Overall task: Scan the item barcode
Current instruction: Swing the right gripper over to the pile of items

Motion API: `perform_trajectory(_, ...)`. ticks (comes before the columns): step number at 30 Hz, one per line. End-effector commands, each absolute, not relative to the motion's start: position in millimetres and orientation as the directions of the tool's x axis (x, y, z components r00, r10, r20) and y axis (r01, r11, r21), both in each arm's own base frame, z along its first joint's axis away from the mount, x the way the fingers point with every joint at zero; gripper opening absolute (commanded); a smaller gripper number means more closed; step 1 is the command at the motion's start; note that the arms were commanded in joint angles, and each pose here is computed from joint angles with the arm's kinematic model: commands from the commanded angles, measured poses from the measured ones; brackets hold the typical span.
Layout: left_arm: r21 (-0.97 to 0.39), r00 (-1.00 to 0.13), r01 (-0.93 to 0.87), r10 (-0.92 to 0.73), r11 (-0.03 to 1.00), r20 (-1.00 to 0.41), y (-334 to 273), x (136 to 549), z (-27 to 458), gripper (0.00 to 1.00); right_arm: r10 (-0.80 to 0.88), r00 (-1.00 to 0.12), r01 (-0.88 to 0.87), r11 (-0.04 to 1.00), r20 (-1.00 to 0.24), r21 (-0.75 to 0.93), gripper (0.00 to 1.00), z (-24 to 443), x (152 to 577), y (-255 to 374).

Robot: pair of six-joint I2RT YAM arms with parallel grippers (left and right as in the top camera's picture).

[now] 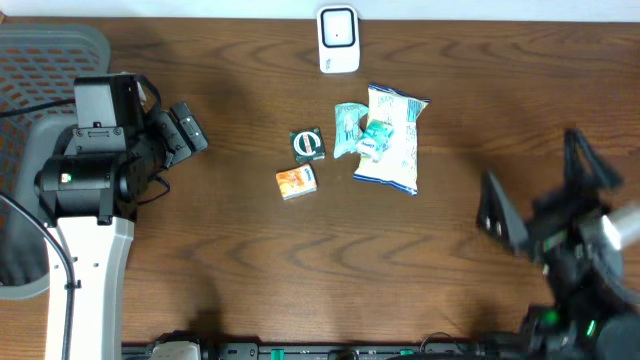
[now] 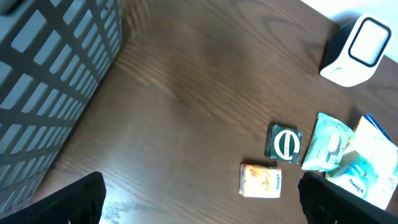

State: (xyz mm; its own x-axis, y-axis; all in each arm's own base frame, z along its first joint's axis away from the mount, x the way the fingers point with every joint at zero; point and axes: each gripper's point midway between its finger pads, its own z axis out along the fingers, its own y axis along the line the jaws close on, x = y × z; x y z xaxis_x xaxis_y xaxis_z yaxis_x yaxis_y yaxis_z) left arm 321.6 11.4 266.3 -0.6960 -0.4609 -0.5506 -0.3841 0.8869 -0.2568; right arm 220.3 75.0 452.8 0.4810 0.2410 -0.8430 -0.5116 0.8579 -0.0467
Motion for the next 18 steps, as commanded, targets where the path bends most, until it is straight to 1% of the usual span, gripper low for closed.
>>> perform_trajectory(1, -0.246, -0.691, -0.383, -0.453, 0.890, -0.563, 15, 322, 270, 0.98, 0.141, 0.384, -0.640, 0.753, -0.912, -0.153, 0.99, 458, 252, 107)
perform_trajectory(3, -0.246, -0.691, -0.383, -0.453, 0.890, -0.563, 15, 322, 270, 0.98, 0.110, 0.252, -0.719, 0.687, -0.961, -0.110, 0.99, 452, 281, 119)
perform_trajectory(4, -0.246, -0.691, -0.383, -0.453, 0.890, -0.563, 15, 322, 270, 0.98, 0.094, 0.146, -0.752, 0.657, -0.985, -0.049, 0.99, 443, 302, 124)
perform_trajectory(5, -0.246, -0.691, -0.383, -0.453, 0.890, -0.563, 15, 322, 270, 0.98, 0.093, 0.045, -0.756, 0.653, -0.995, 0.027, 0.99, 433, 320, 124)
perform_trajectory(7, -0.246, -0.691, -0.383, -0.453, 0.890, -0.563, 15, 322, 270, 0.98, 0.099, -0.154, -0.741, 0.647, -0.983, 0.181, 0.99, 406, 350, 124)
perform_trajectory(8, -0.246, -0.691, -0.383, -0.453, 0.890, -0.563, 15, 322, 270, 0.98, 0.100, -0.231, -0.744, 0.623, -0.968, 0.242, 0.99, 393, 358, 127)
perform_trajectory(9, -0.246, -0.691, -0.383, -0.453, 0.890, -0.563, 15, 322, 270, 0.98, 0.101, -0.304, -0.757, 0.577, -0.947, 0.305, 0.99, 381, 362, 133)
perform_trajectory(10, -0.246, -0.691, -0.383, -0.453, 0.890, -0.563, 15, 322, 270, 0.98, 0.100, -0.346, -0.770, 0.538, -0.933, 0.343, 0.99, 374, 362, 137)
perform_trajectory(12, -0.246, -0.691, -0.383, -0.453, 0.890, -0.563, 15, 322, 270, 0.98, 0.095, -0.463, -0.798, 0.387, -0.881, 0.461, 0.99, 356, 356, 151)
perform_trajectory(14, -0.246, -0.692, -0.383, -0.453, 0.890, -0.563, 15, 322, 270, 0.98, 0.076, -0.565, -0.788, 0.245, -0.822, 0.564, 0.99, 343, 347, 159)
perform_trajectory(17, -0.246, -0.691, -0.383, -0.453, 0.890, -0.563, 15, 322, 270, 0.98, 0.047, -0.677, -0.726, 0.122, -0.735, 0.676, 0.99, 323, 344, 164)
perform_trajectory(18, -0.246, -0.691, -0.383, -0.453, 0.890, -0.563, 15, 322, 270, 0.98, 0.039, -0.730, -0.675, 0.112, -0.682, 0.729, 0.96, 307, 351, 170)
